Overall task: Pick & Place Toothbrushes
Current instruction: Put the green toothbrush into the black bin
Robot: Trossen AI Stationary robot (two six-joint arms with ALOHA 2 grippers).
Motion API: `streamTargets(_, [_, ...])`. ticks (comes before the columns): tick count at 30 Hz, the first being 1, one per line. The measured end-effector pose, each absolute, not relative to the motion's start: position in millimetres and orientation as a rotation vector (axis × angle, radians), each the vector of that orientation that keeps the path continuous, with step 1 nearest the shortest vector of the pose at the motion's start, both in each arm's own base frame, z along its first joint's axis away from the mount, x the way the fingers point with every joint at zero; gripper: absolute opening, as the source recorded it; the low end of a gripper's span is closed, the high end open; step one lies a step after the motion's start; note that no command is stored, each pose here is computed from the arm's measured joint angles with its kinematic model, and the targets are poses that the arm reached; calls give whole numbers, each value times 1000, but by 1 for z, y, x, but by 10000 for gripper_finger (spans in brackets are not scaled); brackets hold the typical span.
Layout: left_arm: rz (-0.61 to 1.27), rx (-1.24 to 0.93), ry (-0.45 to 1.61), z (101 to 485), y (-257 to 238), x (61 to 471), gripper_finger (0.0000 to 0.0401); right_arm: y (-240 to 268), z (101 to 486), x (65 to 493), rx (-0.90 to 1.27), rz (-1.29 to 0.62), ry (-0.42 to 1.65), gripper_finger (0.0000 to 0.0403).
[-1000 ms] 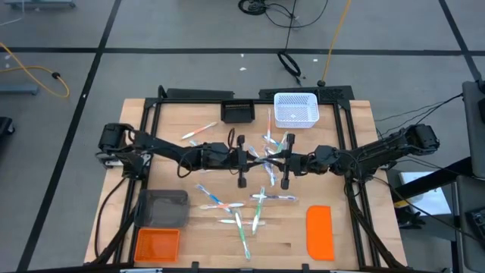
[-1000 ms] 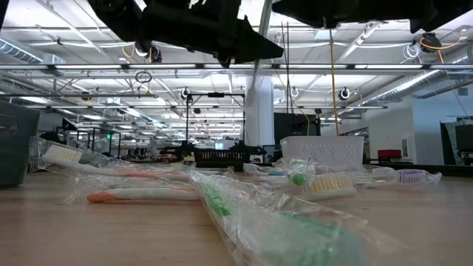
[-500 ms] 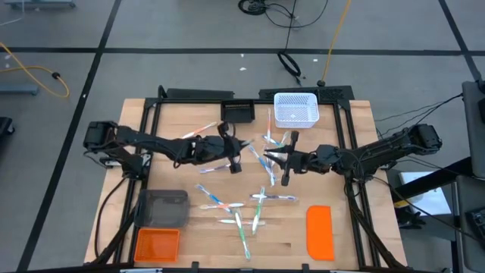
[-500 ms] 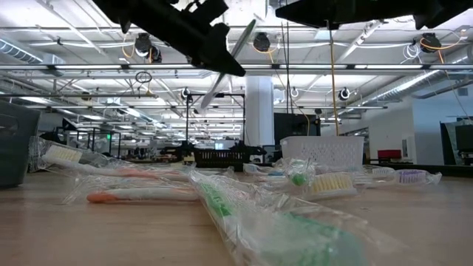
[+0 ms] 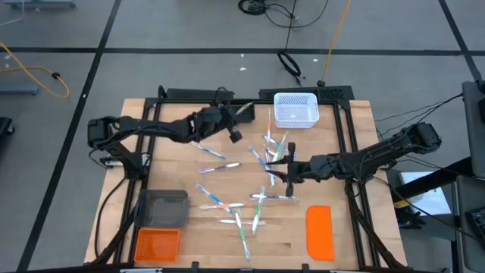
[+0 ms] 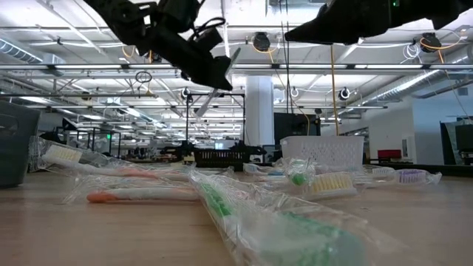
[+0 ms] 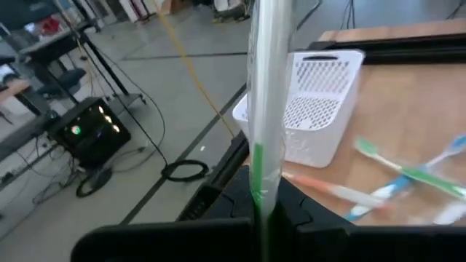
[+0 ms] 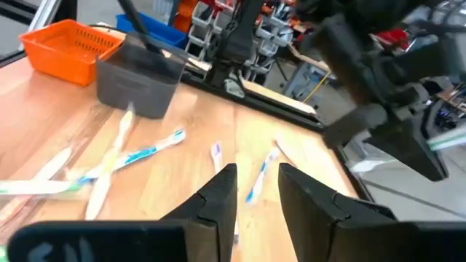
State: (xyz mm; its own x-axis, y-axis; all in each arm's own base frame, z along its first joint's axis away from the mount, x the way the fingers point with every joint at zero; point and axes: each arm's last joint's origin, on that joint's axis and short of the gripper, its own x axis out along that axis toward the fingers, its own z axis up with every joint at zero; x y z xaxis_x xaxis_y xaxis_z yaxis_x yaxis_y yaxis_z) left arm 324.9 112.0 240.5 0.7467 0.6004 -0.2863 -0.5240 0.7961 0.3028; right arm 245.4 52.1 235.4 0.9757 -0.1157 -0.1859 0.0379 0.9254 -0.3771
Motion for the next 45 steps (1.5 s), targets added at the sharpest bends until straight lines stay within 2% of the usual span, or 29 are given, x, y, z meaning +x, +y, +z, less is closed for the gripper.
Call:
streamTargets(10, [673,191,346,224,153,324,1,55,234,244,-376,-65,217,95])
streamTargets(25, [732,167,332,177,193,332,1,55,232,244,-370,-63,237,95])
streamTargets(34, [740,150,371,157,199,333,1,55,232,244,-370,-63,238,95])
streamTargets(39, [739,149,360,159,198,334,11,55,231,244,-367,-63,240,95])
streamTargets(45, [694,90,397,153,197,332,5,55,231,244,-369,-62,245,96])
